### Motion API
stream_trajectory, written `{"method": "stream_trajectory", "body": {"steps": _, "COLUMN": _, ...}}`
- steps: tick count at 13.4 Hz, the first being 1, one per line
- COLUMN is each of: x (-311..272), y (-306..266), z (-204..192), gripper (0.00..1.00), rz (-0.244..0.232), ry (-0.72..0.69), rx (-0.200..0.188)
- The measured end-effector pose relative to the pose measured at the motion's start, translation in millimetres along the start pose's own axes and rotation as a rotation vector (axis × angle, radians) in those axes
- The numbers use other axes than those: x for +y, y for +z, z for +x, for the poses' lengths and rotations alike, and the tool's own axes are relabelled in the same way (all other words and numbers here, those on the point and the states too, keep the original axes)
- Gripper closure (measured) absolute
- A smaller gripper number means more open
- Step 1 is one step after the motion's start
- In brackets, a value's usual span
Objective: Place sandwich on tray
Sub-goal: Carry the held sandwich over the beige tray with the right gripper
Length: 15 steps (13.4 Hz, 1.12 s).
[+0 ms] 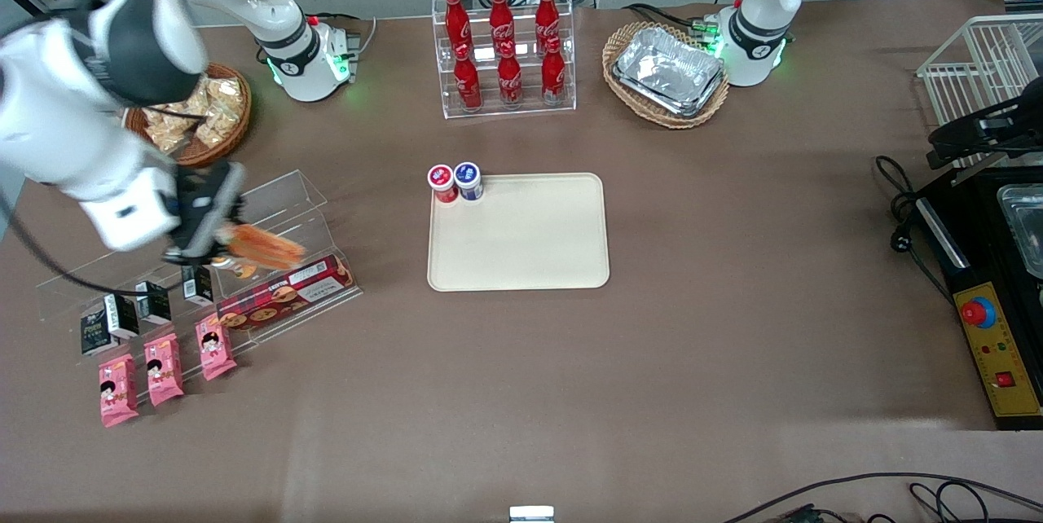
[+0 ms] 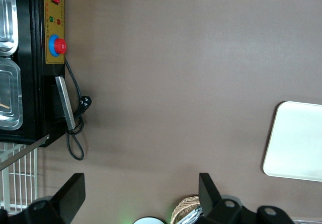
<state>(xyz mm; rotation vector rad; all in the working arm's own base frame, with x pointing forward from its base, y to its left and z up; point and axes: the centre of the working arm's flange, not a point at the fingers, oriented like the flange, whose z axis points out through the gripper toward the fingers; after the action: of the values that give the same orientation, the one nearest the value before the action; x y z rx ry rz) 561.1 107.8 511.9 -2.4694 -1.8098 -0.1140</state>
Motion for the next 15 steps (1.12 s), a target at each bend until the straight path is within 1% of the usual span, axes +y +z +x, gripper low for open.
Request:
{"method": "stream_trajectory", "body": {"steps": 3, "x": -39, "y": 29, "z": 95, "gripper": 0.59, "rz": 0.024, "ry": -0.043, "rx": -0.023}}
{"method": "stream_trajectory", "body": {"steps": 4, "x": -52, "y": 42, "z": 121, "gripper": 0.59, "rz": 0.033, "ry": -0.054, "rx": -0.032}}
{"method": "stream_trajectory", "body": {"steps": 6, "x": -66, "y": 76, "z": 161, "gripper": 0.59, "rz": 0.030, "ry": -0.083, "rx": -0.037}}
{"method": "stream_trajectory", "body": {"steps": 9, "x": -80, "y": 125, "z": 196, "gripper": 0.59, "rz": 0.033, "ry": -0.132, "rx": -0.048}}
{"method": "stream_trajectory", "body": {"steps": 12, "x": -106, "y": 160, "z": 235, "gripper": 0.59, "rz": 0.002, "ry": -0.202, "rx": -0.026}}
{"method": "stream_trajectory", "body": {"steps": 15, "x": -130, "y": 197, "z": 260, "gripper": 0.58, "rz": -0.004, "ry": -0.240, "rx": -0.029}}
